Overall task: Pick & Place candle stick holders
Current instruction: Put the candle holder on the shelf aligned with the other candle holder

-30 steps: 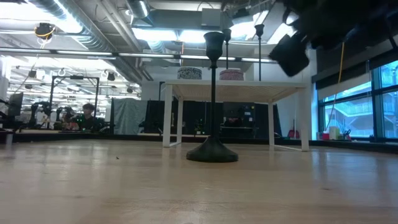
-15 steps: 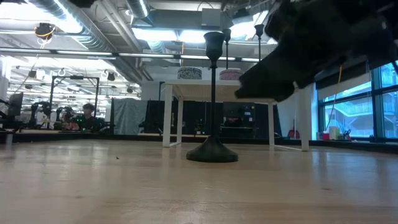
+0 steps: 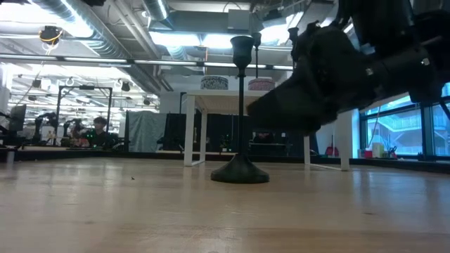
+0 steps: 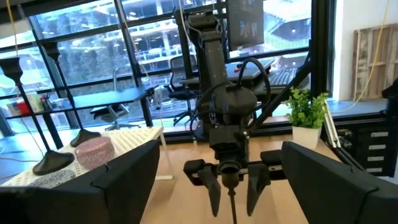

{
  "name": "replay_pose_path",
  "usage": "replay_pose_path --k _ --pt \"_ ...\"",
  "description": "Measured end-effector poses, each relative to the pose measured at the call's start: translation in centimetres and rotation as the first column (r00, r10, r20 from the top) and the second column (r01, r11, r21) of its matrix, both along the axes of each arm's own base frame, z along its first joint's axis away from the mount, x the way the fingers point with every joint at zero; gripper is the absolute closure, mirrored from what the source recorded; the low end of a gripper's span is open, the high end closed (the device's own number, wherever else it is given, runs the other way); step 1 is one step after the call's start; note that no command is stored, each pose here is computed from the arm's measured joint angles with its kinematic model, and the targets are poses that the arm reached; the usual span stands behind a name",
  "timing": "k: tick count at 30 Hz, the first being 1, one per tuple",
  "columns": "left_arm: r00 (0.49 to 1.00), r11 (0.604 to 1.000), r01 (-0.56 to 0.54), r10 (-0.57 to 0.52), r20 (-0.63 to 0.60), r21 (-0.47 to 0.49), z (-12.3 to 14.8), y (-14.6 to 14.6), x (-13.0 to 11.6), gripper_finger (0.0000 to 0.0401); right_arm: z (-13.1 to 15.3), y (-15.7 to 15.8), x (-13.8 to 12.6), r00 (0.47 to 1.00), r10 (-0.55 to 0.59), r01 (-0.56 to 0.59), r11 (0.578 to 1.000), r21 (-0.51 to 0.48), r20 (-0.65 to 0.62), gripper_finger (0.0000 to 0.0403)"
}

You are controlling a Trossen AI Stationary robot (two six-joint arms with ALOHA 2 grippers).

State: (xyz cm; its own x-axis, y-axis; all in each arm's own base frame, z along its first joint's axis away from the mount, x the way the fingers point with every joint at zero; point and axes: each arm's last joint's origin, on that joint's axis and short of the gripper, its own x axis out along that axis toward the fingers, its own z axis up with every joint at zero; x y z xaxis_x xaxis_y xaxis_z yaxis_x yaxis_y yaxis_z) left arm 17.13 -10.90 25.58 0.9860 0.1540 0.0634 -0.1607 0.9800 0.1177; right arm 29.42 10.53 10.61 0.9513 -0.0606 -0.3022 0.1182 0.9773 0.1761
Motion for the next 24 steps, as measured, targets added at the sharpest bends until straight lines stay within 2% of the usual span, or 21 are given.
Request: replay_pose_path --k 8,19,24 --pt "1.000 1.000 0.000 0.000 0.000 0.000 0.0 0.0 0.0 0.0068 0.6 0.5 1.4 1.000 -0.006 0.006 1.000 -0.014 -0.023 0.0135" --pt "1.000 1.000 0.000 0.000 -0.006 0.001 -0.1 0.0 0.0 0.0068 -0.5 0.9 2.7 0.998 -0.030 0.027 0.999 -0.047 -0.059 0.0136" --pt "1.000 1.000 0.001 -0.001 -0.008 0.001 -0.1 0.0 0.0 0.0068 -0.7 0.9 2.7 0.996 -0.050 0.047 0.998 -0.046 -0.075 0.0169"
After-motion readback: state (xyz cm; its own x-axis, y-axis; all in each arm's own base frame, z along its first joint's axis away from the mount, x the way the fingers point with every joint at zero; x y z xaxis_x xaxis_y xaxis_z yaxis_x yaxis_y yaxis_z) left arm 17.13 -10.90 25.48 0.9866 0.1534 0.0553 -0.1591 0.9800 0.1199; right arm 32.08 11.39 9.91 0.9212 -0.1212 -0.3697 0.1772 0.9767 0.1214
